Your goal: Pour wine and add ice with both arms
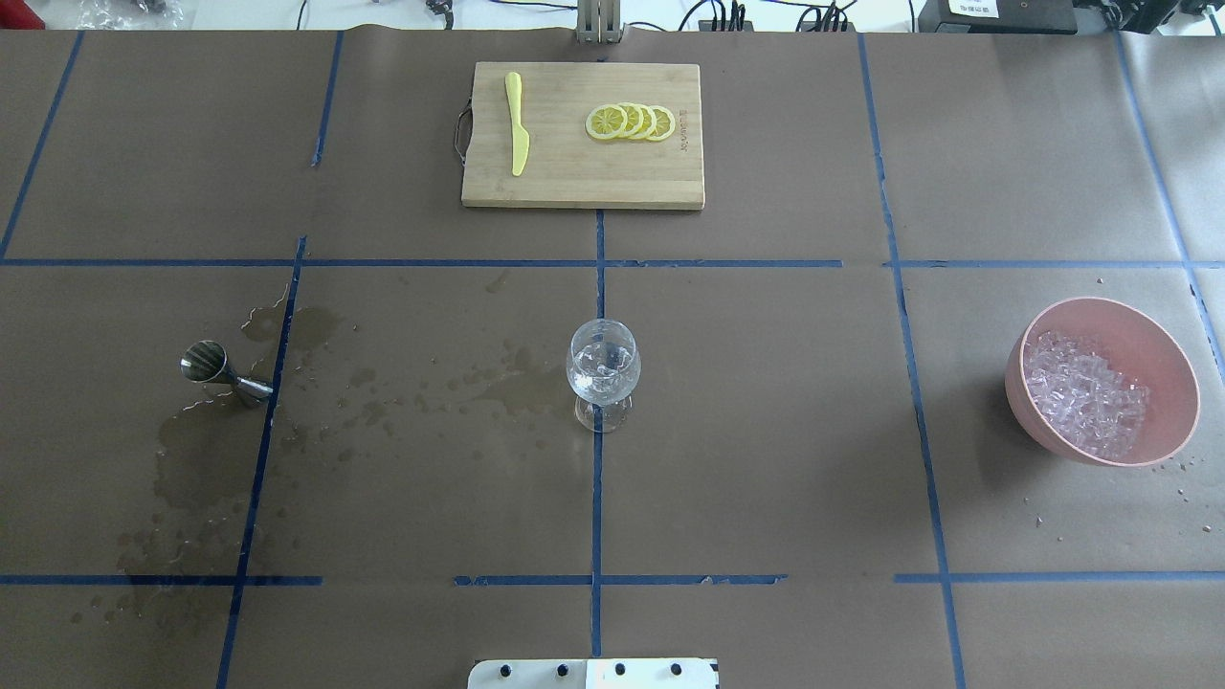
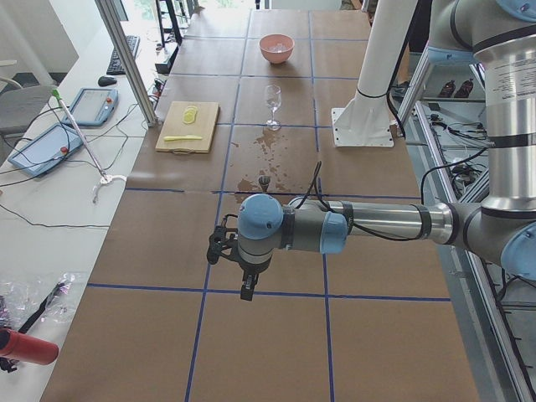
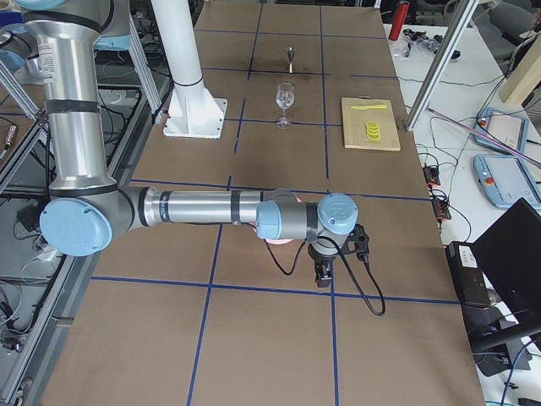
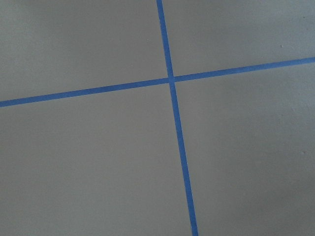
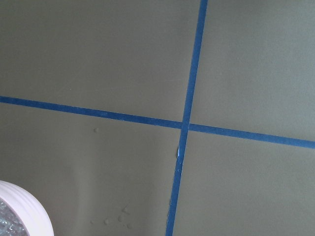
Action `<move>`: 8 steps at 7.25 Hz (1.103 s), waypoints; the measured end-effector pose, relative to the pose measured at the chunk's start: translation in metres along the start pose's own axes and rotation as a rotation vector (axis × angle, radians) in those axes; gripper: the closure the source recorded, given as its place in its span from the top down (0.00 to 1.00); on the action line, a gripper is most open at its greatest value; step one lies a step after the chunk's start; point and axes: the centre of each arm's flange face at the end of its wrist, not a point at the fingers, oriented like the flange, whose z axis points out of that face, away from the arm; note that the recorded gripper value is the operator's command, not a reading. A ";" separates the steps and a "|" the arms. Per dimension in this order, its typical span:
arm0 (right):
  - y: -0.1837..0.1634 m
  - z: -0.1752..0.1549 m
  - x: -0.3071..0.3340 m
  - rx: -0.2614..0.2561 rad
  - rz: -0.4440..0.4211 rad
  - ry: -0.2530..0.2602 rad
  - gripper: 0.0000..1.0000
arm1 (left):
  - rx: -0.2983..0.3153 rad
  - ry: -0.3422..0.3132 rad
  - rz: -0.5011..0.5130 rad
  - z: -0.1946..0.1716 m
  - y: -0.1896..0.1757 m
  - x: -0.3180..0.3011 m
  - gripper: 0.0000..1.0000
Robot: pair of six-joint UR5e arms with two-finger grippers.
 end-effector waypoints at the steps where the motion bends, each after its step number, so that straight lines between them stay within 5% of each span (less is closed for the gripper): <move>1: 0.000 -0.001 0.002 0.006 -0.001 0.001 1.00 | 0.000 0.000 0.000 0.000 0.000 0.000 1.00; 8: 0.006 -0.017 0.016 0.026 0.026 0.057 1.00 | -0.006 0.005 -0.015 0.003 0.002 -0.003 1.00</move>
